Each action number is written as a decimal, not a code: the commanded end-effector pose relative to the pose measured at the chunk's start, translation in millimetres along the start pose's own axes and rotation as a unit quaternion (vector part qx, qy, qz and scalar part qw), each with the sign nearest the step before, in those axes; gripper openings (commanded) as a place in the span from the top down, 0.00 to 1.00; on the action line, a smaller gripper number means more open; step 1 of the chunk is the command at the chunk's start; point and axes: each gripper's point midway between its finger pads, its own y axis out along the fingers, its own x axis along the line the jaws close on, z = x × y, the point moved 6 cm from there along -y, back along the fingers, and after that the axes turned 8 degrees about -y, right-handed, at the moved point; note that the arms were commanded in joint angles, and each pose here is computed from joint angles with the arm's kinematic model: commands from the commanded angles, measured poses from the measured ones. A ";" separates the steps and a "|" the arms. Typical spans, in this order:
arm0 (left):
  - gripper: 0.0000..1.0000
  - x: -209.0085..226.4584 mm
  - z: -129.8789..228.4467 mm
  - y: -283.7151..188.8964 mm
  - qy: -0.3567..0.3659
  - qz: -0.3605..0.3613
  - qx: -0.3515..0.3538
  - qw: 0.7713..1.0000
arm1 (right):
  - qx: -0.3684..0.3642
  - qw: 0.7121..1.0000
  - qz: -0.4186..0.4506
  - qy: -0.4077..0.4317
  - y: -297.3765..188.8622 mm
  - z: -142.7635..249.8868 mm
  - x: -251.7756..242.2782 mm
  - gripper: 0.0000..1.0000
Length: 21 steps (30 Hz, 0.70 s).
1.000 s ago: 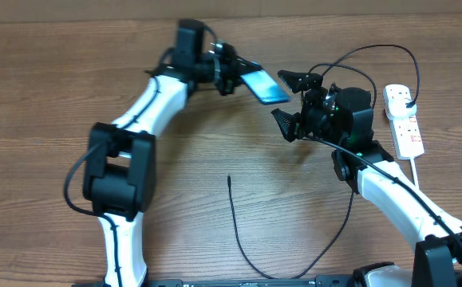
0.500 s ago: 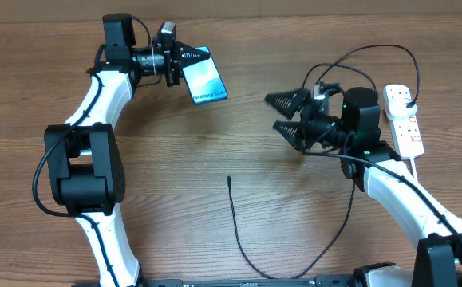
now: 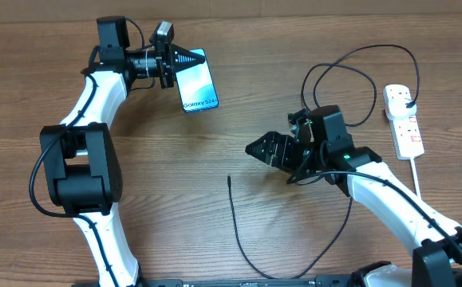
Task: Plug charger to phone and switch on socket
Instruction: 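Open the right gripper and withdraw it, left gripper holding the phone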
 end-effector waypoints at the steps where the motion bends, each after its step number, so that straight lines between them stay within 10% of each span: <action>1: 0.96 -7.2 3.4 -3.3 0.032 0.011 0.017 0.999 | -0.036 0.993 0.077 -0.079 -6.9 -18.0 14.4 0.00; 21: 0.96 -7.5 -4.5 -31.6 0.034 0.019 -0.011 0.999 | 0.008 0.955 0.232 -0.183 32.5 31.1 60.2 0.00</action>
